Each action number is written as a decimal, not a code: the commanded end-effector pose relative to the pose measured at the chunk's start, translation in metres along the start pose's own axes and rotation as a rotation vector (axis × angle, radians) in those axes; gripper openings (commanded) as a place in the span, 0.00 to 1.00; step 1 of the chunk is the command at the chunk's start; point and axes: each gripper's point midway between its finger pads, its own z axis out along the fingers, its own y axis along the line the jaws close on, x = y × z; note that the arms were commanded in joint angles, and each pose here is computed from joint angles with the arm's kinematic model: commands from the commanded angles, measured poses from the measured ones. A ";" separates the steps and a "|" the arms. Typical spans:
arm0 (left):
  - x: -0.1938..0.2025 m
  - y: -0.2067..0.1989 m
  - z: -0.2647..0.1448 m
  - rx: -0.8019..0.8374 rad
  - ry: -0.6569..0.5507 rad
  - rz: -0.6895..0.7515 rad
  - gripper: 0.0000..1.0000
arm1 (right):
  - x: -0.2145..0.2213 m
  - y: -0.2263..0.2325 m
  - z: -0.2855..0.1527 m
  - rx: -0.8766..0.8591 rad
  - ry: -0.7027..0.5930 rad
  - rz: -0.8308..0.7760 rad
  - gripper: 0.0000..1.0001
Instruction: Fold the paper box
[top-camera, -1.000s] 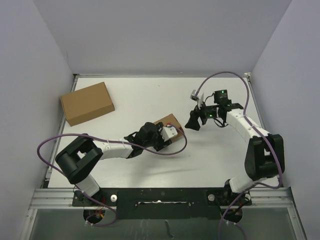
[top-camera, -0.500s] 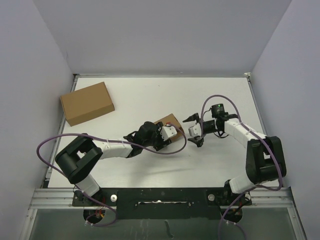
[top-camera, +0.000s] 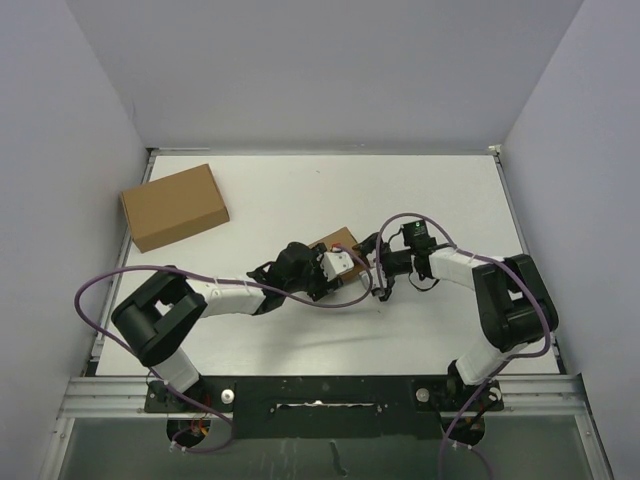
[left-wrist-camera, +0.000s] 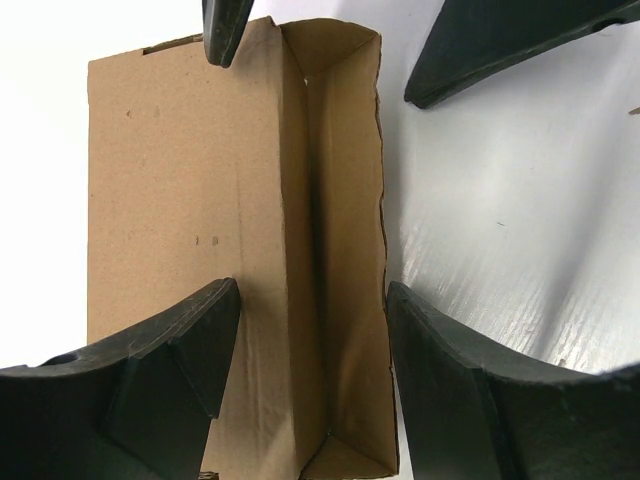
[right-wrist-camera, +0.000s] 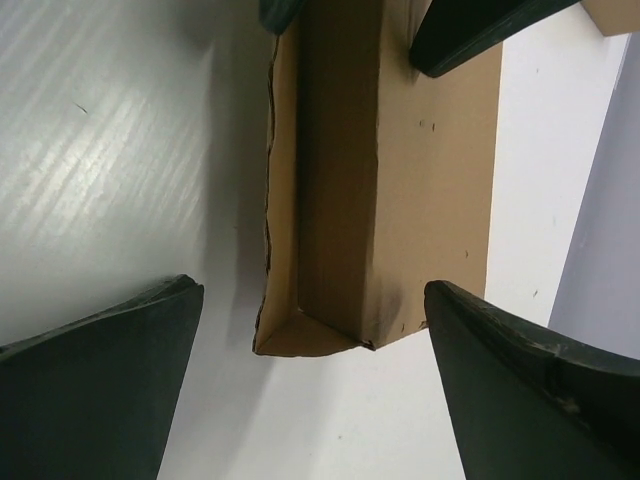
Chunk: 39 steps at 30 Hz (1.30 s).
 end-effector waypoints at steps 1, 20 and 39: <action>0.058 -0.037 -0.003 0.141 0.180 -0.084 0.58 | 0.015 -0.028 0.004 0.084 0.081 -0.106 0.97; 0.059 -0.039 -0.003 0.151 0.185 -0.089 0.58 | 0.021 -0.030 0.009 0.038 0.100 -0.045 0.39; 0.043 -0.016 -0.024 0.011 0.095 -0.034 0.71 | 0.020 -0.025 0.011 0.005 0.095 -0.014 0.34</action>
